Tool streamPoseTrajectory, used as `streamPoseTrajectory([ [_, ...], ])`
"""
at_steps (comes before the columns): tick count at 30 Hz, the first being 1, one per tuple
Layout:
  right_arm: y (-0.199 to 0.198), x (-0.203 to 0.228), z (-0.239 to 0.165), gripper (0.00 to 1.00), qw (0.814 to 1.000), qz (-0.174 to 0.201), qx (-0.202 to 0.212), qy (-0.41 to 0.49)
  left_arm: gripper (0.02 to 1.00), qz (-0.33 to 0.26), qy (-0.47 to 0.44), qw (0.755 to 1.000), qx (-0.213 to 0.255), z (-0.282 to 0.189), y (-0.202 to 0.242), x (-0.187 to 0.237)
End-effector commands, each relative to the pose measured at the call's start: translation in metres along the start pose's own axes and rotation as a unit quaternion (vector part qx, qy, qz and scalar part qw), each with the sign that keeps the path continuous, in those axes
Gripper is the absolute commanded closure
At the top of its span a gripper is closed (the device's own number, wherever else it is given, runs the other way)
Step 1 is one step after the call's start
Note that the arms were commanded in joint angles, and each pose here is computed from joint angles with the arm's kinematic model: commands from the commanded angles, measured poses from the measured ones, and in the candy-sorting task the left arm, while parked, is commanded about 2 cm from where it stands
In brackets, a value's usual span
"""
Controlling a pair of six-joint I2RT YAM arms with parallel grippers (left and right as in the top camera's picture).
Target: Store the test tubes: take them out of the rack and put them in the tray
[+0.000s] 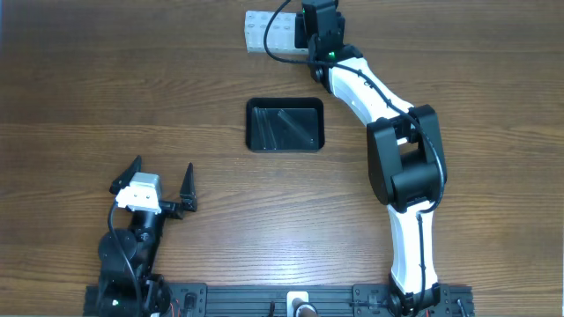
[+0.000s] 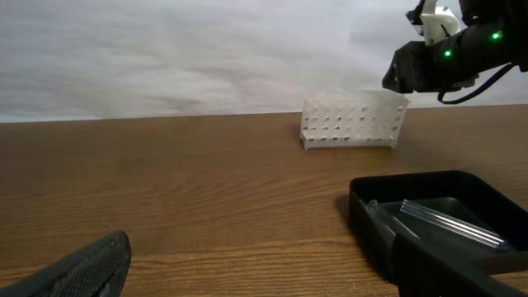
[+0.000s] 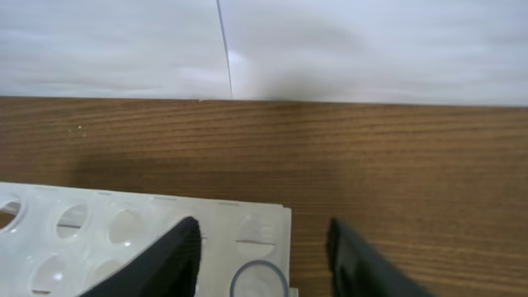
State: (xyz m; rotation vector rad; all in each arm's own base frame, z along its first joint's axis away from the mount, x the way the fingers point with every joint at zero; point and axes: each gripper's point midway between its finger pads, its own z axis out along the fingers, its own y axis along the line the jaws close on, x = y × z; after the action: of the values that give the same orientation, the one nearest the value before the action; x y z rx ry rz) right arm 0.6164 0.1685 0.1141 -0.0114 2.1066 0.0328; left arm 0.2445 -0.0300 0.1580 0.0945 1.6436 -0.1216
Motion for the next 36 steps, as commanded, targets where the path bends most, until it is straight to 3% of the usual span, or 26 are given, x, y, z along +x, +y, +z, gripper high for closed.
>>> streamPoseTrajectory([
  [1, -0.001, 0.009, 0.005, 0.557, 1.000, -0.003, -0.001, 0.010, 0.020, 0.005, -0.001, 1.000, 0.003, 0.000, -0.001, 0.001],
  [7, 0.001, 0.009, 0.005, 0.691, 1.000, -0.003, -0.003, 0.010, 0.018, 0.005, 0.000, 1.000, 0.003, 0.000, -0.001, 0.001],
  [11, 0.001, 0.009, 0.005, 0.836, 1.000, -0.003, -0.003, 0.009, 0.018, 0.005, 0.000, 1.000, 0.003, 0.000, -0.001, 0.001],
  [26, 0.007, 0.004, 0.000, 0.886, 1.000, -0.004, -0.008, 0.003, 0.020, 0.005, 0.000, 1.000, 0.003, 0.000, -0.001, 0.001],
  [32, 0.018, -0.049, -0.049, 0.901, 0.999, 0.000, -0.020, -0.034, 0.018, 0.005, -0.001, 1.000, 0.003, 0.000, -0.001, 0.001],
  [36, 0.012, -0.107, -0.105, 0.904, 0.996, 0.014, -0.001, -0.092, 0.018, 0.005, 0.000, 1.000, 0.003, 0.000, -0.001, 0.001],
])
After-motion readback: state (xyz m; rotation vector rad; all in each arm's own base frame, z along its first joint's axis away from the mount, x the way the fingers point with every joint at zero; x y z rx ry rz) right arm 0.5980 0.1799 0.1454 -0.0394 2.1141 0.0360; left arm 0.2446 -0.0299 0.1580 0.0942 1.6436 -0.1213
